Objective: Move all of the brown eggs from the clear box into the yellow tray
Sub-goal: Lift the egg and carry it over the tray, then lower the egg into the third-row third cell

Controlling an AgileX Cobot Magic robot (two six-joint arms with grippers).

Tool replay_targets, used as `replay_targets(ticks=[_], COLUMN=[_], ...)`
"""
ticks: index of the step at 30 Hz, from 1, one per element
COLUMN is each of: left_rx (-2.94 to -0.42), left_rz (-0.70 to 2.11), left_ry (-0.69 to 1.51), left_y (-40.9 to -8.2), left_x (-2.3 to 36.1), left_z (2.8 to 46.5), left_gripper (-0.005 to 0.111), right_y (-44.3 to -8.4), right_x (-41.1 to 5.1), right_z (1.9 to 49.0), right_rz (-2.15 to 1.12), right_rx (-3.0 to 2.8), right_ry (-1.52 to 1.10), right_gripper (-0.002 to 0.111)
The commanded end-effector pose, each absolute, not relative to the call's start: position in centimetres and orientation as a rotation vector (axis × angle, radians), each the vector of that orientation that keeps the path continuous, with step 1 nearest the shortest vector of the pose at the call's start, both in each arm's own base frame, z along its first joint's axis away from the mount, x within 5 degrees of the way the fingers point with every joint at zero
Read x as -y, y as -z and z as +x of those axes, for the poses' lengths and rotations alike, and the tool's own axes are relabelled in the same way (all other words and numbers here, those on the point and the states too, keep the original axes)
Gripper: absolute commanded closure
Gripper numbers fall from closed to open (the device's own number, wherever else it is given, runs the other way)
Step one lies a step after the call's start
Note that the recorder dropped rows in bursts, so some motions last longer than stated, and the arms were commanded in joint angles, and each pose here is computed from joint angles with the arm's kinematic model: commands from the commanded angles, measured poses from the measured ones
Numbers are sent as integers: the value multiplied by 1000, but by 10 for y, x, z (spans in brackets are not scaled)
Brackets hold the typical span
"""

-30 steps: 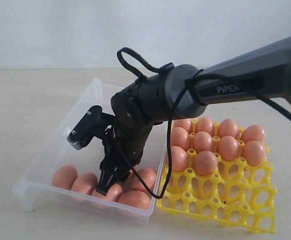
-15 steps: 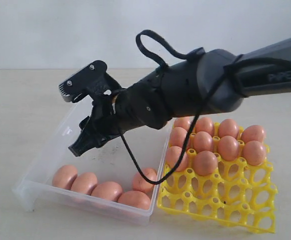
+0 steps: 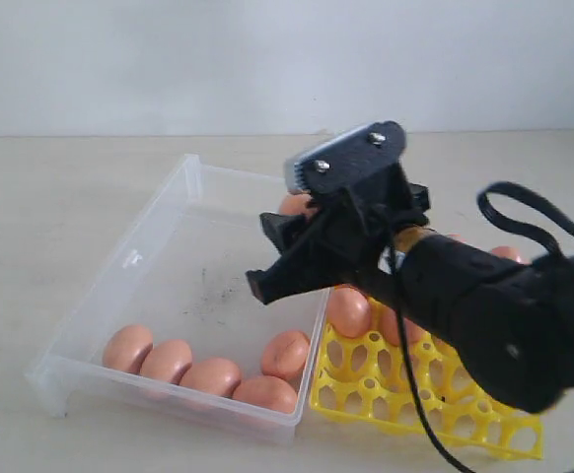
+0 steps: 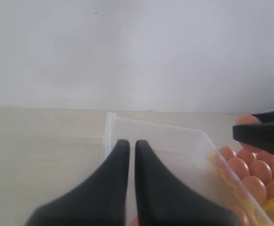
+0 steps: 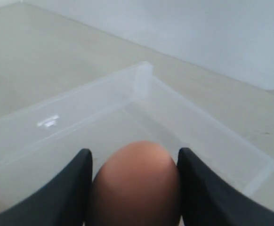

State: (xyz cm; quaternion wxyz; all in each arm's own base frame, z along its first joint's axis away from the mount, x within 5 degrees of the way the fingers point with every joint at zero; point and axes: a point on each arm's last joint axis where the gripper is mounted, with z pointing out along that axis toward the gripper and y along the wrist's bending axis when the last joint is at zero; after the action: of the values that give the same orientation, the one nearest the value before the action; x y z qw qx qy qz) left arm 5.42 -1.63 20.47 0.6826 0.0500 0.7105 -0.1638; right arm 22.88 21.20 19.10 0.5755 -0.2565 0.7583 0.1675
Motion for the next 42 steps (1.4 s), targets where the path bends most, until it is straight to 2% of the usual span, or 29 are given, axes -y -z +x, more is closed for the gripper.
replay_targets(ticks=[1, 10, 14, 25, 36, 42], left_rx=[-1589, -1589, -1592, -1593, -1593, -1590], left_rz=[111, 111, 111, 111, 111, 111], left_ry=[383, 383, 383, 382, 382, 383], left_y=[-204, -204, -204, -204, -204, -204], left_x=[17, 17, 17, 17, 17, 17], left_z=[54, 54, 54, 54, 54, 54], left_gripper=[103, 103, 103, 103, 103, 103], right_y=[-188, -163, -158, -148, -107, -99], right_x=[-179, -121, -110, -106, -110, -110], right_z=[212, 177, 169, 169, 171, 171], right_rz=[-512, -302, -269, -234, -240, -247], right_rx=[-1706, -1672, -1688, -1774, -1905, -1939], right_ry=[-296, -206, -195, -160, -145, -128], right_gripper=[109, 109, 109, 109, 109, 109])
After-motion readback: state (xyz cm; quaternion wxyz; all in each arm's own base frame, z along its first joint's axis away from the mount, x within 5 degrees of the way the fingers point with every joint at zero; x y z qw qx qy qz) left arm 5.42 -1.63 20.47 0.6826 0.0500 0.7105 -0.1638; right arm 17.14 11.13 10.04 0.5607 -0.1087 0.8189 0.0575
